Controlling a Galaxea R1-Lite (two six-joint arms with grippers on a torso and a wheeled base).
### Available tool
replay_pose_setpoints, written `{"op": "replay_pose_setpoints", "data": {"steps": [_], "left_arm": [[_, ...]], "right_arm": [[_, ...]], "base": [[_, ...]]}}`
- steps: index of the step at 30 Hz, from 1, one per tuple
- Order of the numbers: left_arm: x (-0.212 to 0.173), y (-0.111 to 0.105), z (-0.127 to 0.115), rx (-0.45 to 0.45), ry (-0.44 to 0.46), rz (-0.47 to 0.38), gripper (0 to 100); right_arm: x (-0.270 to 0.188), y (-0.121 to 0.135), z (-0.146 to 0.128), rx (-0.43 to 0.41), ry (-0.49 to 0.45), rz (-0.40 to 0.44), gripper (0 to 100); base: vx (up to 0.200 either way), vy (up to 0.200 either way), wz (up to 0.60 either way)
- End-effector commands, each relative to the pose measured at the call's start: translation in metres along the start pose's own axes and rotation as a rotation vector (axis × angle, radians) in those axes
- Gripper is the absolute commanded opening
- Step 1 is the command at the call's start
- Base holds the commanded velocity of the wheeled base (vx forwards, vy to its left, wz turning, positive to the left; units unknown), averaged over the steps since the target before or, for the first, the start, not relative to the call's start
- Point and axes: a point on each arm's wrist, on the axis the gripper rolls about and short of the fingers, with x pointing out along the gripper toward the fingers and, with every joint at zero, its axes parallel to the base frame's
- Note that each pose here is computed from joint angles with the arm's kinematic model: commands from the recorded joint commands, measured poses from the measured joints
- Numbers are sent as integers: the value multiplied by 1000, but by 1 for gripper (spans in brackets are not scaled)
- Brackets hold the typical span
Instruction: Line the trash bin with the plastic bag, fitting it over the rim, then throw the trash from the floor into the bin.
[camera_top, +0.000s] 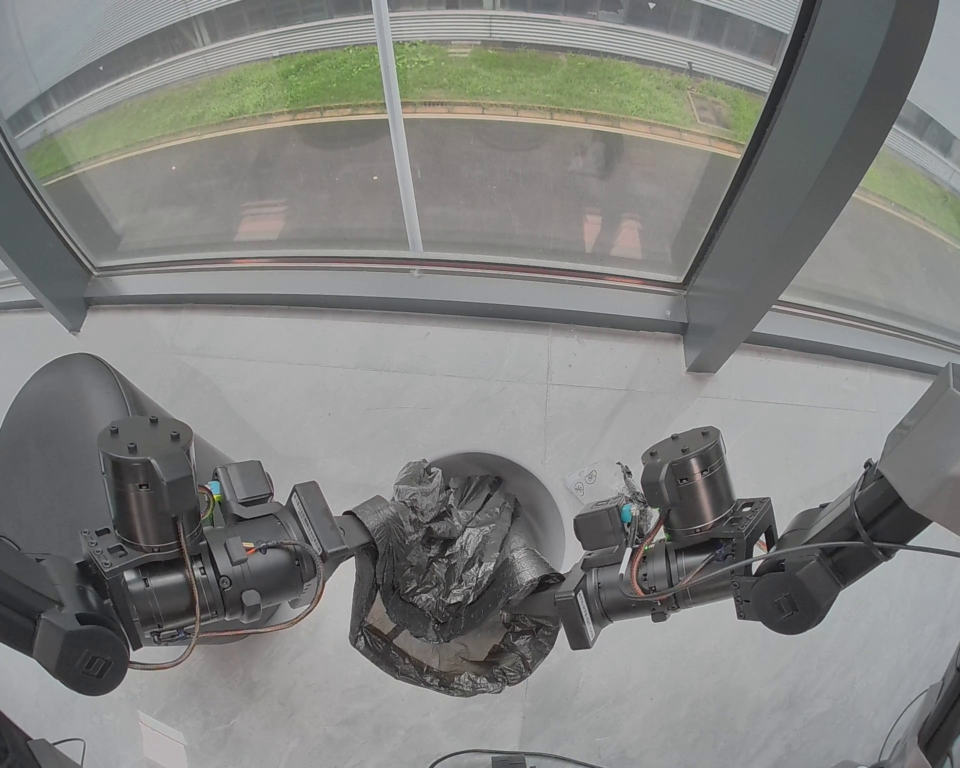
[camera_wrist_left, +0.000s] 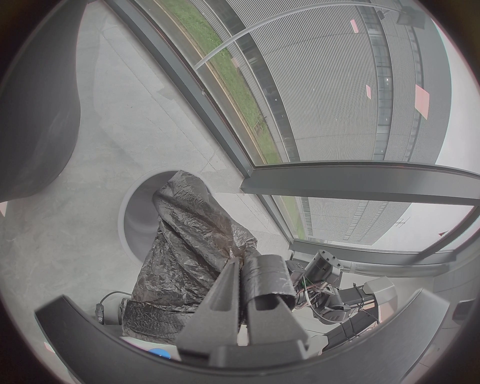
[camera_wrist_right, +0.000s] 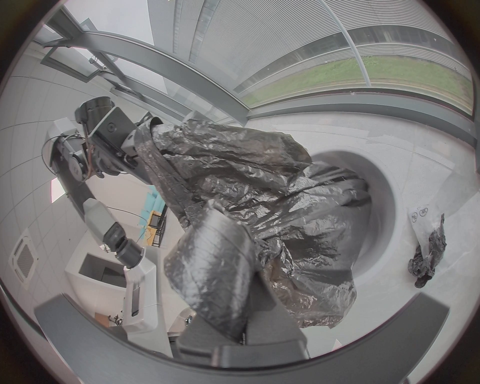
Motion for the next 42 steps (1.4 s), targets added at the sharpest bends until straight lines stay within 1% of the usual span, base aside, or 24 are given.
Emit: {"op": "replay_pose_setpoints", "data": {"steps": [1,3,4,5,8,14,17,19,25,30,33,35,37,38,42], "left_arm": [[8,4,1,-5,7,14,0],[11,5,3,-8,5,20,0],[11,5,3,-8,5,20,0],[14,6,6,-10,0,23,0],[17,7,9,-13,-8,27,0],[25,13,21,-23,-34,44,0],[29,16,25,-23,-50,39,0],[32,19,26,-23,-59,34,0],[40,23,26,-21,-59,31,0],[44,27,31,-23,-72,33,0],[45,29,31,-21,-70,21,0],[44,29,31,-23,-48,-4,0],[44,29,31,-23,-48,-4,0],[41,30,35,-28,-38,-23,0],[39,35,30,-37,-26,-6,0]], "right_arm": [[7,-7,-5,17,6,-35,0],[8,-8,-1,23,-18,-65,0],[8,-8,-1,23,-18,-65,0],[8,-8,3,24,-49,-79,0],[10,-11,3,25,-62,-88,0],[9,-33,4,38,-107,-157,0],[13,-37,1,35,-120,-181,0],[14,-39,1,32,-129,-183,0],[23,-45,-3,33,-123,-185,0],[26,-51,-4,27,-147,-190,0],[27,-53,-7,35,-138,-194,0],[29,-55,-9,38,-130,-195,0],[29,-55,-9,38,-130,-195,0],[29,-54,-12,41,-122,-194,0],[25,-51,-22,52,-89,-195,0]], "base": [[0,0,0],[0,0,0],[0,0,0],[0,0,0],[0,0,0],[0,0,0],[0,0,0],[0,0,0],[0,0,0],[0,0,0],[0,0,0],[0,0,0],[0,0,0],[0,0,0],[0,0,0]]}}
